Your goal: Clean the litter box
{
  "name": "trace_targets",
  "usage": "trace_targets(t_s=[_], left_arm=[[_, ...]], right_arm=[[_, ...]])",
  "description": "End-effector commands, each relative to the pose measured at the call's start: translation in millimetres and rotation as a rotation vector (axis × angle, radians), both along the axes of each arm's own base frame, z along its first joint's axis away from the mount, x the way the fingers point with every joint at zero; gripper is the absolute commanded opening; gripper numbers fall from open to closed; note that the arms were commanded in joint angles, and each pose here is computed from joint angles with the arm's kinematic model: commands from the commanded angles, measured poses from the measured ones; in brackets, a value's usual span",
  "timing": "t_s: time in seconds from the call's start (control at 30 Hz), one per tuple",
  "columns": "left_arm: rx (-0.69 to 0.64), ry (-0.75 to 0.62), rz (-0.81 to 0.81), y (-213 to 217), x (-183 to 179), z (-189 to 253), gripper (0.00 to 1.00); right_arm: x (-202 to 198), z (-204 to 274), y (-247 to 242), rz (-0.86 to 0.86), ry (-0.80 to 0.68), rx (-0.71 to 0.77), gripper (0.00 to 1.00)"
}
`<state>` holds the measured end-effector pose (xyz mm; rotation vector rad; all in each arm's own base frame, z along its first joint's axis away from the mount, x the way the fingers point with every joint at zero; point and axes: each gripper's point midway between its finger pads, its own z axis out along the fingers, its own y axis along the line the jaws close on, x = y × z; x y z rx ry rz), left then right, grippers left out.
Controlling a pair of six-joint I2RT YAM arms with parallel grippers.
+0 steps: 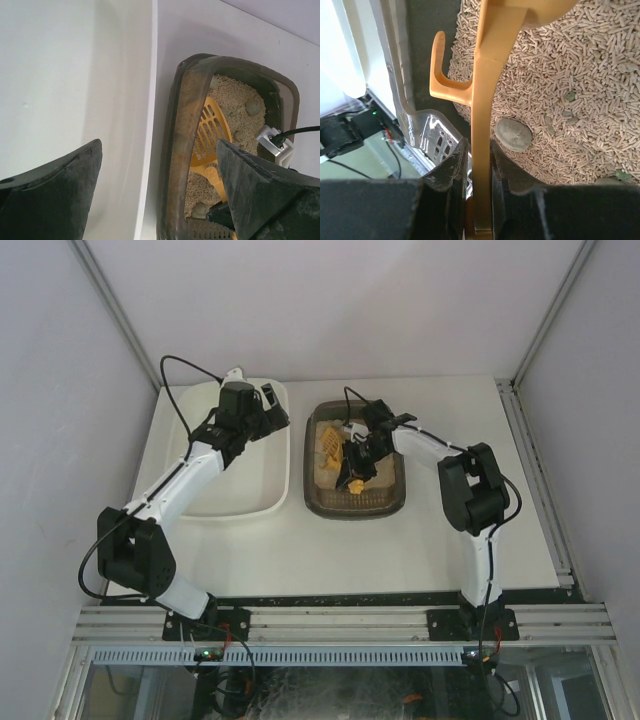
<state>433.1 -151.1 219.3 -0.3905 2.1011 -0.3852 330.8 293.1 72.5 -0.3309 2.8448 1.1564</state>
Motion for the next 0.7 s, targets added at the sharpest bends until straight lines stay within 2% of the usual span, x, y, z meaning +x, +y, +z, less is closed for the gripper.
trace_targets(t_s=[0.0, 0.2, 0.5, 0.67], left_arm=[[-0.027, -0.054, -0.010, -0.7, -1.4, 17.6, 0.99], [-0.032, -0.047, -0.030, -3.5, -3.5, 11.5, 0.98], [-0.052, -0.059, -0.048, -6.9, -8.7, 14.9, 0.98], [-0.062, -0.066, -0.070, -10.1, -11.3, 15.1, 1.00]], right_arm=[[-11.8, 7.3, -2.6, 0.097, -0.094, -0.114, 0.00], [-21.3, 15.6, -7.9, 0.094, -0.089, -0.125, 0.00], [-13.7, 32.5, 1.4, 0.056, 0.035, 0.102, 0.00], [-18.2, 33.2, -7.1, 0.046, 0.056, 0.069, 0.00]])
